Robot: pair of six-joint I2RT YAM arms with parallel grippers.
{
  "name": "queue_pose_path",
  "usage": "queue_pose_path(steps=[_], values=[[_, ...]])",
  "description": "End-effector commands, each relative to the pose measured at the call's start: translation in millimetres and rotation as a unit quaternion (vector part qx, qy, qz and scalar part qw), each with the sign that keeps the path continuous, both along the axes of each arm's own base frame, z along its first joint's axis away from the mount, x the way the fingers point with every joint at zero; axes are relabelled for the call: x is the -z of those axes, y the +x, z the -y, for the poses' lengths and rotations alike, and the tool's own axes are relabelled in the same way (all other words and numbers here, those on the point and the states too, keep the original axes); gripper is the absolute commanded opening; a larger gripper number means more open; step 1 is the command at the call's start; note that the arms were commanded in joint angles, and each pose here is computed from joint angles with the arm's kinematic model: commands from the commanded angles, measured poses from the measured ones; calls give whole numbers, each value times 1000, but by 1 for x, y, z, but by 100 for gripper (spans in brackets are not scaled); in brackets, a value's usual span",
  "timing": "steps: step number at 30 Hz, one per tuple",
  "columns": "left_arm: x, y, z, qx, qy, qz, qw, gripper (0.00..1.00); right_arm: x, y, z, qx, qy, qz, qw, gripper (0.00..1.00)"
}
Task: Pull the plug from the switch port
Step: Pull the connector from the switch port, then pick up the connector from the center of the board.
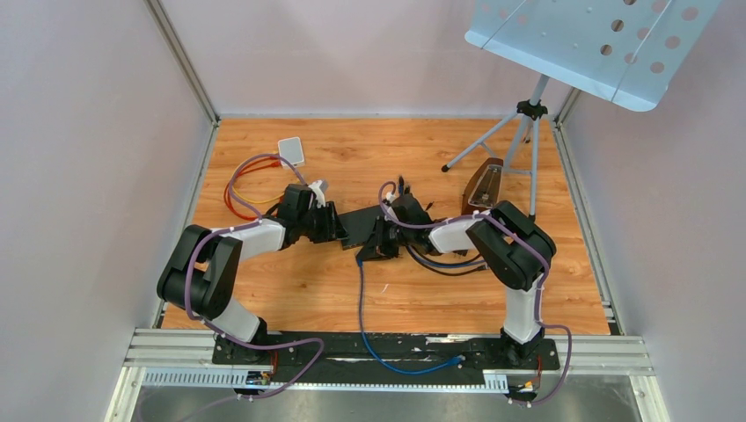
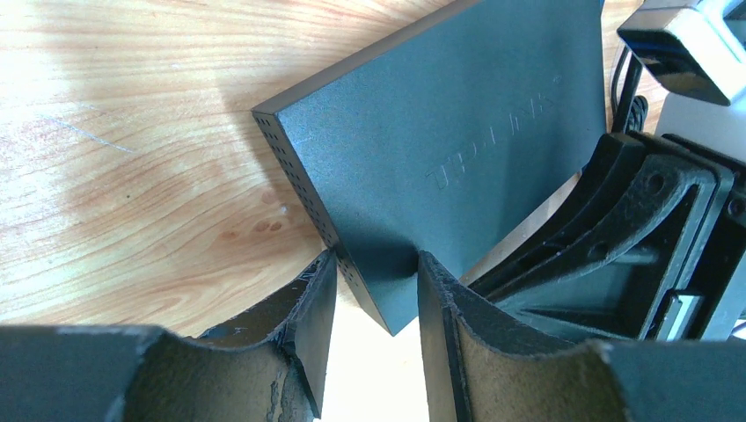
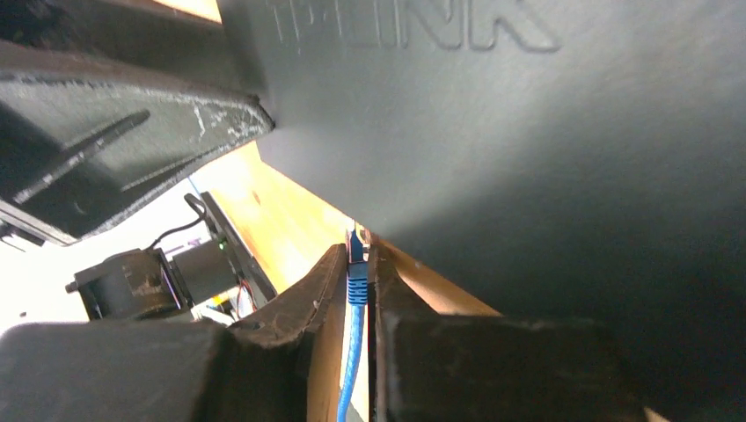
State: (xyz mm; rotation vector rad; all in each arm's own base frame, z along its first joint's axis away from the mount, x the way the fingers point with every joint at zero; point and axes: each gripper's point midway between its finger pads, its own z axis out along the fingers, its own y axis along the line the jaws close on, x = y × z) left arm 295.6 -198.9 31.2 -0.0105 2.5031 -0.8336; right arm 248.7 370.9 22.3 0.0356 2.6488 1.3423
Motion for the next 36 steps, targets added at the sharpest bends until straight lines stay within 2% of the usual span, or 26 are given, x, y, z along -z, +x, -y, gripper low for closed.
queue_pose_path(steps=[1,7,8,9,10,12,14,21,28,33,36], values=[[6,-13,2,11,2,-19,1000,46,34,-30,17,-48,-54,-34,997,0],[3,-12,-1,5,7,-14,1000,48,16,-25,17,-66,-56,3,996,2],[2,-12,-2,4,8,-12,1000,49,12,-23,16,-71,-58,10,996,11],[-1,-11,-3,0,9,-6,1000,50,8,-23,16,-75,-62,16,995,25],[-2,-11,-3,-2,9,-5,1000,52,3,-20,15,-77,-64,28,995,35],[-9,-10,-4,-9,7,4,1000,54,-3,-22,19,-84,-85,42,992,45],[-19,-6,-6,-17,7,22,1000,58,-12,-20,22,-82,-105,63,989,48],[-53,0,-40,-101,53,78,990,75,-21,-39,27,-85,-156,81,981,47],[-80,-4,-87,-208,105,117,965,88,-10,-80,6,-124,-197,70,970,43],[-89,-13,-114,-269,130,130,945,94,9,-87,12,-118,-294,74,945,36],[-92,-17,-122,-290,135,132,938,98,11,-86,17,-111,-331,91,933,26]])
